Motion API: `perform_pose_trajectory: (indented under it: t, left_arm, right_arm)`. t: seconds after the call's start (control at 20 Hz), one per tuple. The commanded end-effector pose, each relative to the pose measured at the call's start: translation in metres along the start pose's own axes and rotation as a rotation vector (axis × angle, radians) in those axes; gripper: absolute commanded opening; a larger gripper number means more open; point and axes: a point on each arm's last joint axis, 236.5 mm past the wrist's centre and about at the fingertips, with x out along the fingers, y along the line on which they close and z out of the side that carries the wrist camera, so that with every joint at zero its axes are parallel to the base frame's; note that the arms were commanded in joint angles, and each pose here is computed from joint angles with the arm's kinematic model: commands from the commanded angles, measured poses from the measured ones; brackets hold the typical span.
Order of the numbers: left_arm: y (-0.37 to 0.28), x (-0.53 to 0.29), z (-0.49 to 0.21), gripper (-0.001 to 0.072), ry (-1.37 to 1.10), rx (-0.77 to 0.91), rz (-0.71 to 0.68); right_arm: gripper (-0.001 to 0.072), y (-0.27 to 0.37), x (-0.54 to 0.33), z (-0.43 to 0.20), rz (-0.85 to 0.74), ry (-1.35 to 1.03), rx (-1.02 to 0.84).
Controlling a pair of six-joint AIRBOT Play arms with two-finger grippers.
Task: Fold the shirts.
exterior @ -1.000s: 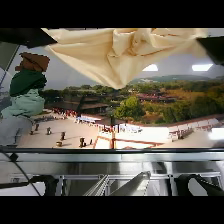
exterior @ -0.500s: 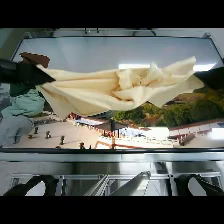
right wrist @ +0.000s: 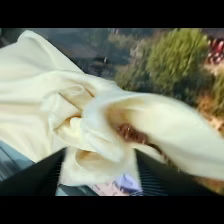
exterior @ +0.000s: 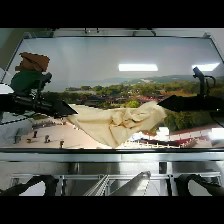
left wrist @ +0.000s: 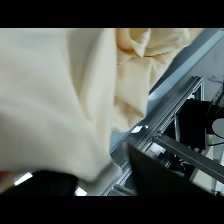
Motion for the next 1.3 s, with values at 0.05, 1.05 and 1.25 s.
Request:
perform_pose_trajectory:
  t: [0.05, 1.05, 1.25]
  left_arm:
    - [0.045, -0.018, -0.002, 0.0717, 0.048, -0.173, 0.071]
    - [0.07, -0.006, 0.038, 0.0694, -0.323, -0.273, -0.064]
    - [0.069, 0.038, 0.029, 0.0342, -0.215, -0.245, -0.074]
  right_arm:
    - [0.0606, -0.041, -0.032, 0.025, -0.096, -0.081, 0.101]
    - [0.0346, -0.035, 0.11, -0.143, -0.049, 0.339, 0.22]
    - [0.002, -0.001, 0.114, -0.117, 0.1, 0.267, 0.182]
